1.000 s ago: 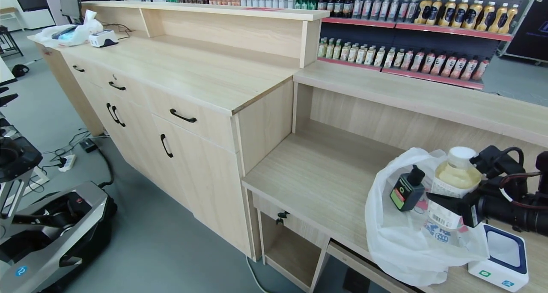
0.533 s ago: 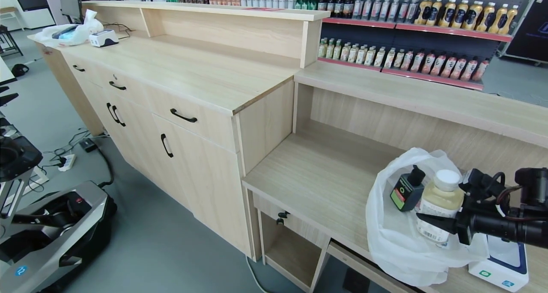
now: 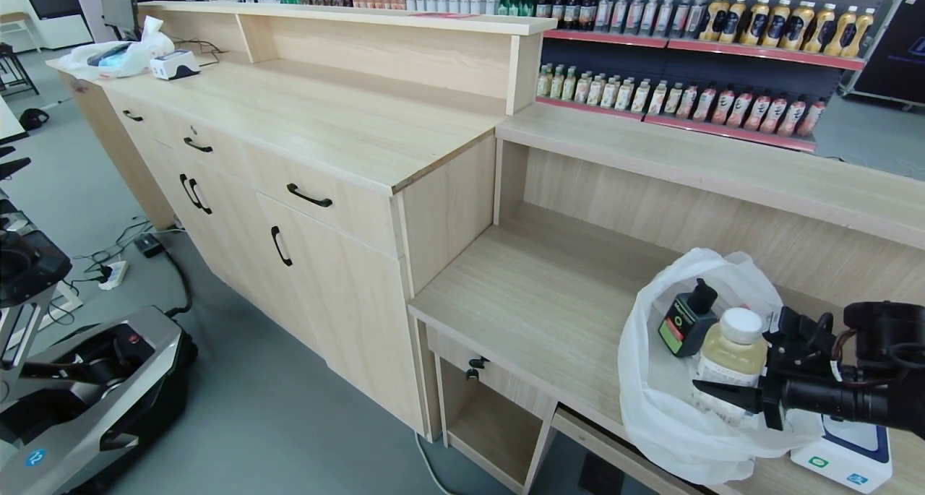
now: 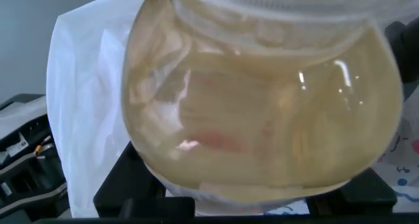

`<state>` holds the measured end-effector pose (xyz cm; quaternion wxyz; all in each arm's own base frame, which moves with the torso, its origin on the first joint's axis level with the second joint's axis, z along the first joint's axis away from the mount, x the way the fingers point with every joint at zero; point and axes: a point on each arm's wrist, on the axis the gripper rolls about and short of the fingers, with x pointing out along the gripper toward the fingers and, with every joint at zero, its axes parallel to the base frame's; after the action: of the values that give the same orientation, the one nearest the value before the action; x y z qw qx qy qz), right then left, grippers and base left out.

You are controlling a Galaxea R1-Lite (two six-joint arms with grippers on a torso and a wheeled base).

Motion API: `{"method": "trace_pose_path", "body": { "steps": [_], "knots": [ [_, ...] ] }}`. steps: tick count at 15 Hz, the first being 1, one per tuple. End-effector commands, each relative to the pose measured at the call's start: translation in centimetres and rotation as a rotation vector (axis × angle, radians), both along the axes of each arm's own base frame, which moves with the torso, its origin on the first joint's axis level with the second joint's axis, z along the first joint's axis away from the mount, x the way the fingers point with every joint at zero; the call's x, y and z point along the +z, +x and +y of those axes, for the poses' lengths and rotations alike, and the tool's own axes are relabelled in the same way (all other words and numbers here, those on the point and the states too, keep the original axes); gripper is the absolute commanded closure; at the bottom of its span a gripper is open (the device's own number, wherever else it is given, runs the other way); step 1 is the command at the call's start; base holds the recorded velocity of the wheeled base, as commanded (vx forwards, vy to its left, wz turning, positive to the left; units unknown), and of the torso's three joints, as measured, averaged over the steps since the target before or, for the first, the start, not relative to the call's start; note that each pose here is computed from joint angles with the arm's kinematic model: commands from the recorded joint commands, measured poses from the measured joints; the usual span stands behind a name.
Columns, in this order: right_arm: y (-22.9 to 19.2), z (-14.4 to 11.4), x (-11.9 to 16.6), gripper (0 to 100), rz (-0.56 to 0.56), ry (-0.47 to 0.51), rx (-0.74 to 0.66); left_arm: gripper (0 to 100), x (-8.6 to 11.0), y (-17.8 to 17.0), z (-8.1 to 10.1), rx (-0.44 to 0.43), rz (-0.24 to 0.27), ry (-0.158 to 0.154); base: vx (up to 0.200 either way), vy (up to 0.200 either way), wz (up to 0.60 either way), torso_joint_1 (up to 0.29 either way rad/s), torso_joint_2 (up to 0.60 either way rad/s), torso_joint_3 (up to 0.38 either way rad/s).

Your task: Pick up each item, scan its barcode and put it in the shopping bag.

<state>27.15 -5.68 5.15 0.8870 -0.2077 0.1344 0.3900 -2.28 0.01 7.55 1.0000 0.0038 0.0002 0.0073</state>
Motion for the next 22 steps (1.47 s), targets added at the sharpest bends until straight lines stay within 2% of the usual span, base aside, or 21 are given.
{"method": "trace_pose_path", "body": {
  "steps": [1, 5, 10, 22],
  "knots": [
    [0.5, -0.1, -0.7, 100, 0.012, 0.008, 0.009, 100, 0.0, 0.0, 0.0, 0.001, 0.0, 0.0, 0.0, 0.0, 0.0, 0.0, 0.0, 0.0],
    [1.5, -0.2, -1.9, 100, -0.006, 0.004, 0.013, 100, 0.0, 0.0, 0.0, 0.001, 0.0, 0.0, 0.0, 0.0, 0.0, 0.0, 0.0, 0.0],
    [1.5, -0.2, -2.8, 100, 0.023, 0.011, 0.017, 100, 0.0, 0.0, 0.0, 0.001, 0.0, 0.0, 0.0, 0.0, 0.0, 0.0, 0.0, 0.0],
    [1.5, -0.8, -3.8, 100, 0.057, 0.02, -0.006, 100, 0.0, 0.0, 0.0, 0.001, 0.0, 0.0, 0.0, 0.0, 0.0, 0.0, 0.0, 0.0]
  ]
}}
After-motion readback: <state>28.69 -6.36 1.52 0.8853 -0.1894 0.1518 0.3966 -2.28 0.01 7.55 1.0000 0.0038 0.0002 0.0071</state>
